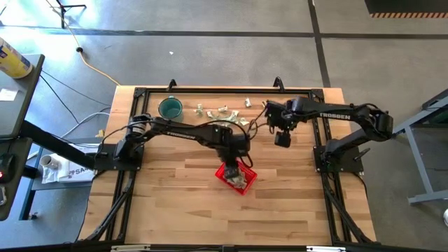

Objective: Pick and place Stevia / Truvia into bins
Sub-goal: Put the light green stevia packet into the bin, then put the green stevia packet into the bin

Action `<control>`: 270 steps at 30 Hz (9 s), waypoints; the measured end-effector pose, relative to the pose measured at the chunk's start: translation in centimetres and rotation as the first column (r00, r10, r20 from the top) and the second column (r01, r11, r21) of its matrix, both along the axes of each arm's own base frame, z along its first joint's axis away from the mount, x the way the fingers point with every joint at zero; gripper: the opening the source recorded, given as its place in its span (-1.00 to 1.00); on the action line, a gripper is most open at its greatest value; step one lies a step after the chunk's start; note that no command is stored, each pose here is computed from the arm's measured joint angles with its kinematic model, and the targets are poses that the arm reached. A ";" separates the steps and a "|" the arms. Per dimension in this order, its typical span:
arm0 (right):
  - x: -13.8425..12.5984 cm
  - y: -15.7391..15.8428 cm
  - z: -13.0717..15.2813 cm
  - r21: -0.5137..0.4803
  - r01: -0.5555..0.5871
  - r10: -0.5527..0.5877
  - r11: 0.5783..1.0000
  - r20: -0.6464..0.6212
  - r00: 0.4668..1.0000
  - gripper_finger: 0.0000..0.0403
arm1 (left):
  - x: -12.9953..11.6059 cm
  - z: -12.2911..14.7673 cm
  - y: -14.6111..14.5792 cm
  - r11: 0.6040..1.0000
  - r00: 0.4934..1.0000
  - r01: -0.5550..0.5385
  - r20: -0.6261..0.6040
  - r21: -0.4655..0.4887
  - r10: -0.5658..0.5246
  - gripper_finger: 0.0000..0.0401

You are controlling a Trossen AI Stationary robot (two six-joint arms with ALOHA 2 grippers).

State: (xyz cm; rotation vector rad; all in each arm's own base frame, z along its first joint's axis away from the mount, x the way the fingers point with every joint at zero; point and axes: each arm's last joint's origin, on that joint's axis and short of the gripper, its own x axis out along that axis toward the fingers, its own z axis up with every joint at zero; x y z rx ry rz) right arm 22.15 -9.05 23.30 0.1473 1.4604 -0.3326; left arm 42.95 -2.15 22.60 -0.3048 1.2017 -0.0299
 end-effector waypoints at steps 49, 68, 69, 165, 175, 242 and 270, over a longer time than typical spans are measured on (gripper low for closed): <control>0.7 -14.3 -9.3 -0.028 0.659 -0.641 0.751 0.208 0.739 -0.44 | -9.1 12.6 5.2 0.834 0.872 -0.487 0.202 0.260 0.446 -0.16; -0.6 -11.4 -4.8 0.162 0.613 -0.634 0.773 0.192 0.749 -0.99 | -10.6 12.5 8.0 0.833 0.887 -0.459 0.108 0.310 0.449 -0.28; -0.4 -10.7 -4.1 0.188 0.592 -0.621 0.784 0.210 0.755 -0.99 | -10.8 12.7 8.2 0.831 0.884 -0.465 0.112 0.306 0.454 -0.30; 6.1 5.6 -0.4 0.340 0.378 -0.483 0.861 0.315 0.817 0.51 | -11.7 -4.9 24.2 0.895 0.830 -0.312 -0.366 0.320 0.421 -0.11; 6.1 5.6 -0.4 0.339 0.378 -0.483 0.862 0.316 0.817 0.51 | -11.7 -5.3 24.1 0.900 0.822 -0.297 -0.394 0.319 0.411 -0.24; -0.8 10.4 3.6 0.215 0.660 -0.694 0.720 0.253 0.674 0.51 | -5.0 1.3 -3.0 0.937 0.979 0.198 -0.013 0.287 -0.203 0.14; 1.2 -12.0 -5.9 0.155 0.740 -0.748 0.655 0.274 0.604 0.51 | -15.6 13.9 6.1 0.891 0.897 -0.425 0.203 0.158 0.392 0.14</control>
